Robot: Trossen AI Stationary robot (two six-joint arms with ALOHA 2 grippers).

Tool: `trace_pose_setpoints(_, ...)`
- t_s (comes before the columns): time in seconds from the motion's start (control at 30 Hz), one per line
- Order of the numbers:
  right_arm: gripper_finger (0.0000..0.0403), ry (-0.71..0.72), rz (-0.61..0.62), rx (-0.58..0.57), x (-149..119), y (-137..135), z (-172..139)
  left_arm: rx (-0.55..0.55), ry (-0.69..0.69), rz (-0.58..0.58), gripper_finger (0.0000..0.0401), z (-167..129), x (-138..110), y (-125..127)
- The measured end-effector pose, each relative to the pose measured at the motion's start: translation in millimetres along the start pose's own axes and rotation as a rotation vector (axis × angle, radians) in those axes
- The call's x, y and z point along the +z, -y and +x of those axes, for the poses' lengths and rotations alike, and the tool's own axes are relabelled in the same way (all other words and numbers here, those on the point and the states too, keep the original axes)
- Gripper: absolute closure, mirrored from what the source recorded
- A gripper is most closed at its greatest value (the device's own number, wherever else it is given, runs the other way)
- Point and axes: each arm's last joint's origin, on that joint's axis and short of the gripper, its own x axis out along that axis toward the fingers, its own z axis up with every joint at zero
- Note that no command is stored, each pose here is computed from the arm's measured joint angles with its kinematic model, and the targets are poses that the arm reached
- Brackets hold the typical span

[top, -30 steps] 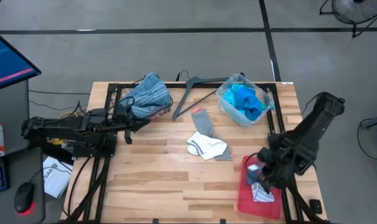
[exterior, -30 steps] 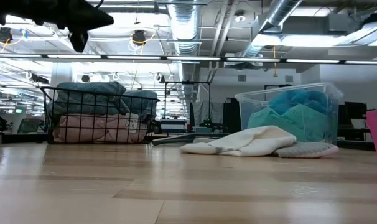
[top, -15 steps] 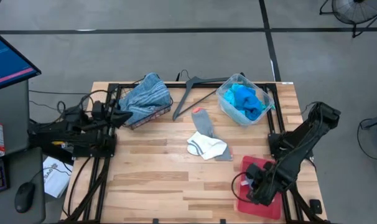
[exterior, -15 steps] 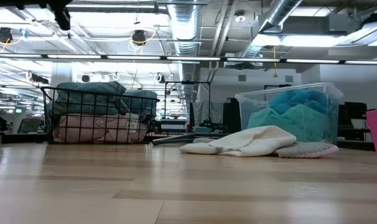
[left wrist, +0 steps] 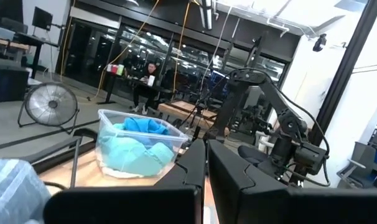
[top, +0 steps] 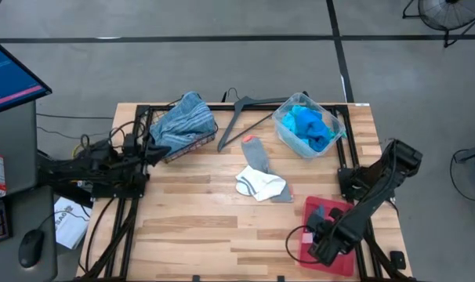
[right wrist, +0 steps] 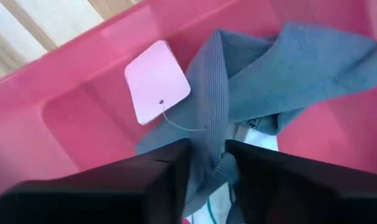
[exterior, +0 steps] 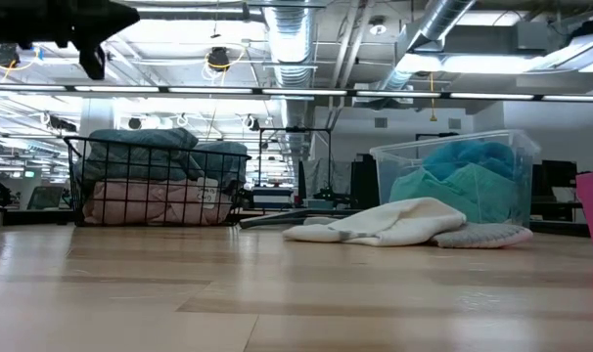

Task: Pick & Place Cloths
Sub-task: Put the blue sock into the pink bin, then put the white sock into the pink bin

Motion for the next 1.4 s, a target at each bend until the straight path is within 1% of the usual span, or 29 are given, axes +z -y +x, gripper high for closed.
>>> trace_pose_setpoints(0.07,0.0275,-0.004,0.000,-0.002,0,0,1,0.005,-0.015,-0.003,0.0399,1,-7,-2)
trace_pose_setpoints(0.13,0.0236,-0.004,-0.017,0.021,0,0,-2,0.011,-0.035,-0.017,0.0399,2,-14,-4)
trace_pose_setpoints(0.27,0.0157,-0.003,-0.027,0.087,1,7,-22,0.035,-0.088,-0.056,0.0399,4,-34,-10)
trace_pose_setpoints(0.33,0.0130,-0.003,-0.021,0.125,3,14,-35,0.044,-0.110,-0.074,0.0399,5,-43,-12)
trace_pose_setpoints(0.4,0.0114,0.002,-0.009,0.170,6,23,-49,0.051,-0.123,-0.095,0.0399,5,-50,-14)
trace_pose_setpoints(0.5,0.0108,0.054,0.020,0.214,17,40,-68,0.054,-0.128,-0.106,0.0399,6,-57,-16)
trace_pose_setpoints(0.6,0.0108,0.173,0.033,0.233,36,55,-82,0.061,-0.142,-0.116,0.0399,6,-63,-18)
trace_pose_setpoints(0.7,0.0109,0.280,0.019,0.196,62,68,-88,0.059,-0.136,-0.121,0.0399,6,-65,-19)
trace_pose_setpoints(0.77,0.0110,0.317,-0.025,0.167,81,73,-87,0.062,-0.135,-0.120,0.0399,6,-65,-19)
trace_pose_setpoints(0.9,0.0110,0.364,-0.130,0.106,121,78,-79,0.062,-0.135,-0.120,0.0399,6,-65,-19)
trace_pose_setpoints(1.03,0.0110,0.349,-0.182,0.013,155,86,-63,0.062,-0.136,-0.122,0.0399,6,-65,-19)
trace_pose_setpoints(1.1,0.0110,0.350,-0.223,-0.014,170,88,-55,0.062,-0.136,-0.120,0.0399,6,-65,-19)
trace_pose_setpoints(1.17,0.0110,0.376,-0.291,-0.013,184,86,-48,0.061,-0.136,-0.120,0.0399,6,-65,-19)
trace_pose_setpoints(1.3,0.0110,0.435,-0.448,0.069,211,76,-33,0.061,-0.135,-0.119,0.0399,6,-65,-19)
trace_pose_setpoints(1.4,0.0110,0.467,-0.514,0.122,229,69,-20,0.061,-0.135,-0.119,0.0399,6,-65,-19)
